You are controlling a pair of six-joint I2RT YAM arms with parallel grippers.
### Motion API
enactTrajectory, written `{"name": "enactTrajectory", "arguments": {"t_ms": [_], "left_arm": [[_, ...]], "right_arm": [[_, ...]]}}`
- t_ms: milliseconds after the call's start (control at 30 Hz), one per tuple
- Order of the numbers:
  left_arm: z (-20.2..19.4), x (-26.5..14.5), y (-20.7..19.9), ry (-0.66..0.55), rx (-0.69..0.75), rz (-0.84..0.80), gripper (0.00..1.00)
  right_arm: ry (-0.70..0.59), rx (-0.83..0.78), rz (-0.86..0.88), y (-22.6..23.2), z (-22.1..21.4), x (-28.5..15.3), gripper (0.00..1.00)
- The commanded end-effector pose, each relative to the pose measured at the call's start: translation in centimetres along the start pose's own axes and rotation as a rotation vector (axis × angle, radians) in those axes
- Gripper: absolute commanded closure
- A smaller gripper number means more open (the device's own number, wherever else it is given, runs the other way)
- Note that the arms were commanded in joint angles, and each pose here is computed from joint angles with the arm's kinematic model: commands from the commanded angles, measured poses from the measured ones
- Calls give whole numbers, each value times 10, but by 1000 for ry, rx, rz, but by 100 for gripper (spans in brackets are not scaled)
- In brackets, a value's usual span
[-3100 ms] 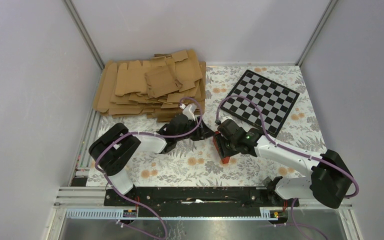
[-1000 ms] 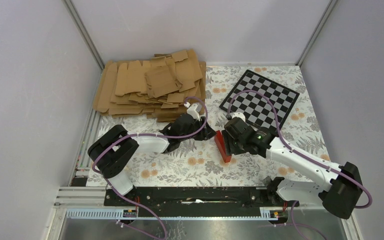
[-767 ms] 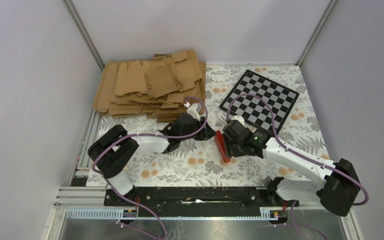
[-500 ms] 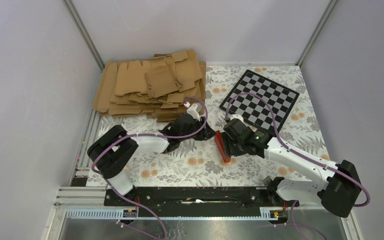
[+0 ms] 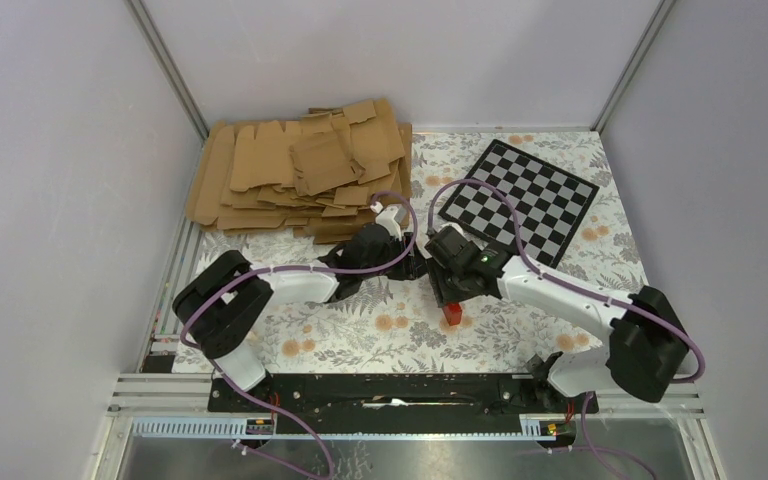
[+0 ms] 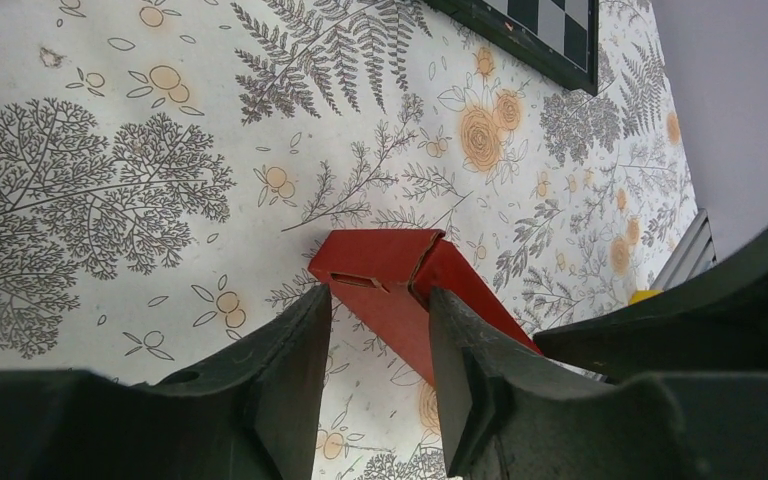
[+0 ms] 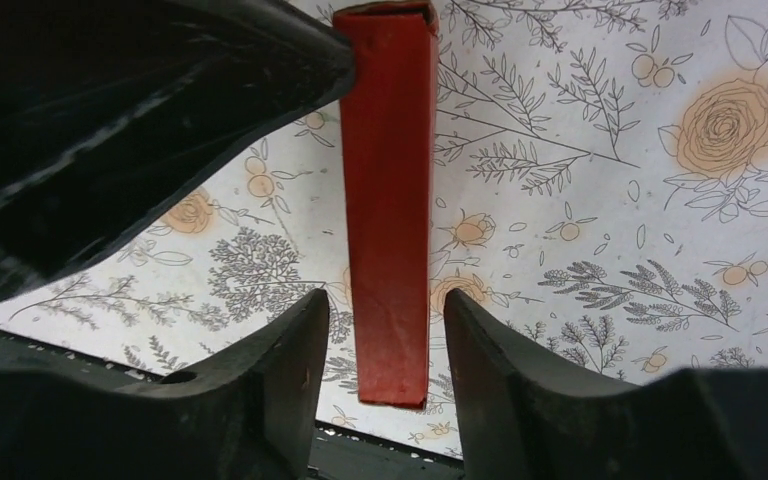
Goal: Fold the paper box
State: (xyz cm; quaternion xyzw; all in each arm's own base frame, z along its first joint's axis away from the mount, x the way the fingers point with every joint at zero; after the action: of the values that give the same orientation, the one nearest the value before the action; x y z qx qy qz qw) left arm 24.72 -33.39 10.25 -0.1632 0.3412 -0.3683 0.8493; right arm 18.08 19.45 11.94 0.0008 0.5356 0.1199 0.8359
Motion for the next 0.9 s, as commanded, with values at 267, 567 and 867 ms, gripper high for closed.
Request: {"name": "enactTrajectory", "arguments": {"t_ms": [267,567,867], "left_arm": [[16,-28,-7,-11,65,25,39],[46,-89,-13,-217,115,62,22],[34,-113,13,-272,235,164,21]], "right_arm": [[-94,6,-50,-5,19,-7,62],[-289,-37,-425,-58,53,-53,68],[-368,38,-1061,-162,106,-70,68]]}}
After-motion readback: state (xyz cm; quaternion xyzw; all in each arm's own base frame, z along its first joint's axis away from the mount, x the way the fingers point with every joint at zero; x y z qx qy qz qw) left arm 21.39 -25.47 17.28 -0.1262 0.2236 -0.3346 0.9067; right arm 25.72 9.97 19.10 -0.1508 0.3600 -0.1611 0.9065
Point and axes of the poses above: each gripper's point midway between its finger pads, its own x axis out along the fingers, its own y axis along the line the jaws close on, z = x × y, the point moved 4 cm from there along -x, back along the fingers, and after that the axes turned 9 degrees about x, right-handed, at the moved point
